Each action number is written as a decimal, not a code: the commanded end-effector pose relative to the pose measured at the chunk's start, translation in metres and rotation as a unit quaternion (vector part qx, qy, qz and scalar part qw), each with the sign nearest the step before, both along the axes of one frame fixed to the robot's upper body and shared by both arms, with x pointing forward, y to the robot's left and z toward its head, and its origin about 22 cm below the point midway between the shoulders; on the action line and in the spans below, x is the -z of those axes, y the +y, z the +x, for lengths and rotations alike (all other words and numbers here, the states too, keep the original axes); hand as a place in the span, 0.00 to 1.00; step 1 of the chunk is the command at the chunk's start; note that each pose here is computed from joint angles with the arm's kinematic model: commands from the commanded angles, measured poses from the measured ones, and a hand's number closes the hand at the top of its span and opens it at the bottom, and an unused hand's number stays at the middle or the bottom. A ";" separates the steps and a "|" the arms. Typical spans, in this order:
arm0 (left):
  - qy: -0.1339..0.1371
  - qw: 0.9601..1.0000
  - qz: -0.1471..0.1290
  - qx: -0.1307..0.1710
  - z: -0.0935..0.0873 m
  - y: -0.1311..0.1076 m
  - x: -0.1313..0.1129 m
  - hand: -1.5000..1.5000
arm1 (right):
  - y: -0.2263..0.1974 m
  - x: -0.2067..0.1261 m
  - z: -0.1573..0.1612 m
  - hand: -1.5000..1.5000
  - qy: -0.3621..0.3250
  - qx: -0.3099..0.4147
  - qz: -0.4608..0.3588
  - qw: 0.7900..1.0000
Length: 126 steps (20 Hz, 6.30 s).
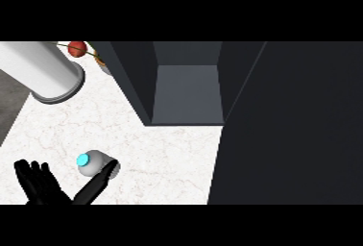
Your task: Pick up the bottled water, place it into the cabinet and close the cabinet
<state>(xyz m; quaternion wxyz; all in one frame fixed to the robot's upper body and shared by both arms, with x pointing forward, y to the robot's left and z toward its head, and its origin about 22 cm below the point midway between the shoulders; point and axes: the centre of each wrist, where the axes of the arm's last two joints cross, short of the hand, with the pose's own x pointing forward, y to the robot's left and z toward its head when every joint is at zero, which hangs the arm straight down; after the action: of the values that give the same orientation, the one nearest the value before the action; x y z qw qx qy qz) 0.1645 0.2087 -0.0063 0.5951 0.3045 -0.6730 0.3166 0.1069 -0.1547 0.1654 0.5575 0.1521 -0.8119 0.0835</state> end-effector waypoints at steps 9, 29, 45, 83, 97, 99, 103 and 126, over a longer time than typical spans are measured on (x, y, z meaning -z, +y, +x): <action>-0.001 1.000 -0.018 0.006 0.021 -0.004 0.065 0.00 | -0.014 -0.020 -0.018 0.00 -0.042 0.025 -0.019 0.999; -0.011 0.999 -0.032 -0.026 0.010 -0.001 0.141 0.00 | -0.007 -0.018 -0.017 0.00 -0.042 0.027 -0.026 0.998; -0.092 0.993 -0.068 -0.004 0.020 0.005 0.153 1.00 | -0.017 -0.010 -0.020 0.00 -0.036 0.023 -0.029 0.999; -0.119 0.901 -0.087 0.407 0.050 -0.033 0.029 1.00 | -0.008 -0.016 -0.025 0.00 -0.031 0.024 -0.018 0.999; -0.119 0.898 -0.045 0.421 0.090 -0.123 -0.038 1.00 | -0.018 -0.018 -0.022 0.00 -0.027 0.020 -0.018 0.999; -0.125 0.898 -0.049 0.419 0.089 -0.111 -0.042 1.00 | -0.011 -0.016 -0.030 0.00 -0.040 0.026 -0.018 0.999; -0.132 0.908 -0.032 0.396 0.124 -0.115 -0.068 1.00 | -0.018 -0.016 -0.023 0.00 -0.037 0.020 -0.017 0.999; -0.026 0.939 0.078 0.335 0.238 -0.132 -0.070 1.00 | -0.011 -0.011 -0.019 0.00 -0.035 0.006 -0.011 0.999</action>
<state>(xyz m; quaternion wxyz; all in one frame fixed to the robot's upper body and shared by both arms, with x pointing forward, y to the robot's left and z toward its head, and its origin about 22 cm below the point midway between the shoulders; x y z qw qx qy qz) 0.3917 0.0815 0.0646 0.6180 0.0786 -0.7802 0.0558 0.1005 -0.1582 0.1578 0.5495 0.1335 -0.8197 0.0912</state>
